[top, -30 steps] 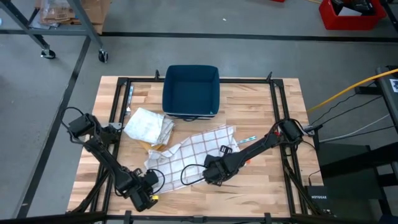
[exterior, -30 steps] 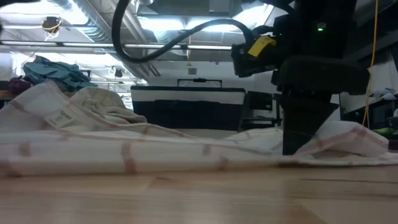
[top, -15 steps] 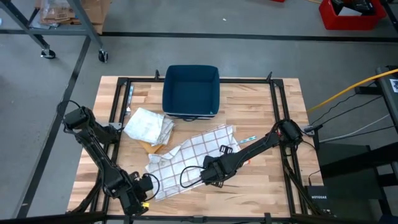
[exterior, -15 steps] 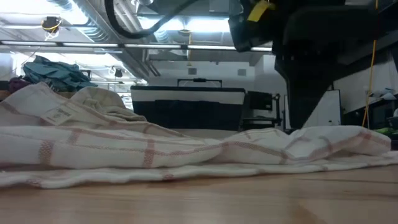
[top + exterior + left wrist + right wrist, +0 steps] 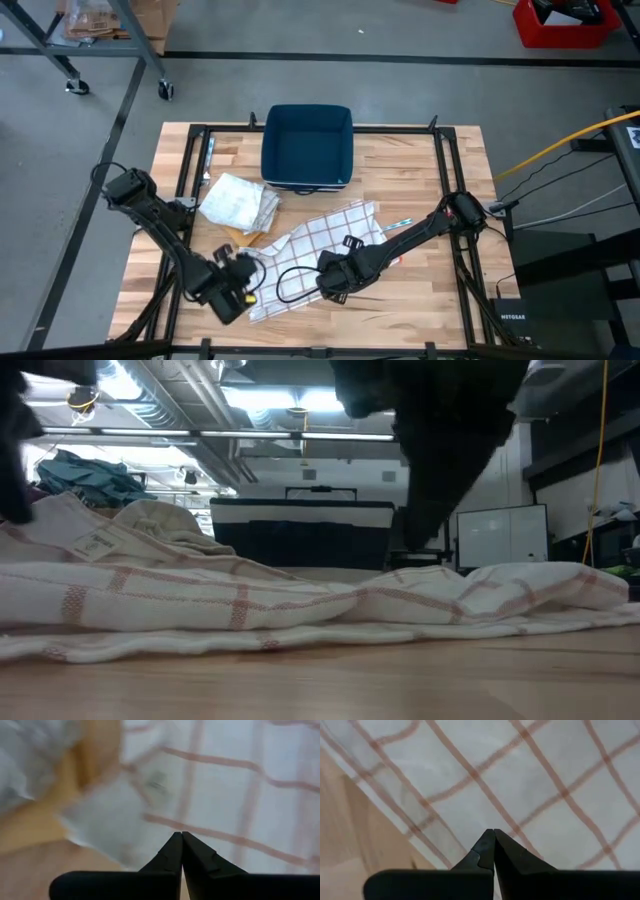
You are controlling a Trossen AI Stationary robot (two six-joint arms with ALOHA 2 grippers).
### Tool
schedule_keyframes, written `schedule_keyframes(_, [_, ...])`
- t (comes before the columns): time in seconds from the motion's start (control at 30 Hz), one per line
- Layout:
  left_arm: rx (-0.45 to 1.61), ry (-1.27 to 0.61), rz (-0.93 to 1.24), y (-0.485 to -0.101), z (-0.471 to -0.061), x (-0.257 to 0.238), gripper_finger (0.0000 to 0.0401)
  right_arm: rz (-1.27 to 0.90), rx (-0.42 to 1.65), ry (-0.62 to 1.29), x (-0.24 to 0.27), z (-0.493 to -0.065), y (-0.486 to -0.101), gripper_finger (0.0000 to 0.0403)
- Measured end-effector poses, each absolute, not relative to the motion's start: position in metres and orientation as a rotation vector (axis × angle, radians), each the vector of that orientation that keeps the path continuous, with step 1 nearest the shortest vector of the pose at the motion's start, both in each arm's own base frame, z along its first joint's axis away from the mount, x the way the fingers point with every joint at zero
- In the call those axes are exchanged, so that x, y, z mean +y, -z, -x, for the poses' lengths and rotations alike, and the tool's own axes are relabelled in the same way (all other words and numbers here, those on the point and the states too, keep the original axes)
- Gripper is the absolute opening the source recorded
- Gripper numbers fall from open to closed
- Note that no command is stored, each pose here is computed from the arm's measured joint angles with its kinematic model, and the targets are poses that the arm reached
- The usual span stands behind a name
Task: Fold towel
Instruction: Fold the white patterned towel
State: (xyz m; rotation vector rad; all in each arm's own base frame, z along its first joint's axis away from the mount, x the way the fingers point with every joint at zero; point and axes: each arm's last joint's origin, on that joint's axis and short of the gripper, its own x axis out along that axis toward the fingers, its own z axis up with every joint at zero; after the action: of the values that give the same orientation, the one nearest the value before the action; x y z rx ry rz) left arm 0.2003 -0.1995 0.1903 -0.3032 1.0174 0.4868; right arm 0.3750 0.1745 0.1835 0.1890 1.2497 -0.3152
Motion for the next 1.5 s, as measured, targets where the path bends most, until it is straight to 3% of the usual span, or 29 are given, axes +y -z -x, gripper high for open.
schedule_keyframes(0.23, [1.066, -0.609, 0.213, -0.181, -0.205, -0.172, 0.0001, -0.193, 1.308, 0.402, 0.168, -0.362, -0.161, 0.0007])
schedule_keyframes(0.7, [1.14, -0.696, 0.336, -0.14, -0.187, -0.154, 0.0001, -0.217, 1.386, 0.512, 0.159, -0.336, -0.127, 0.0007])
schedule_keyframes(1.23, [1.063, -0.306, 0.632, -0.139, -0.204, -0.192, 0.0001, 0.06, 1.593, 0.596, 0.147, -0.311, -0.126, 0.0007])
schedule_keyframes(1.5, [1.024, -0.217, 0.69, -0.142, -0.207, -0.201, 0.0001, 0.176, 1.618, 0.605, 0.143, -0.307, -0.127, 0.0007])
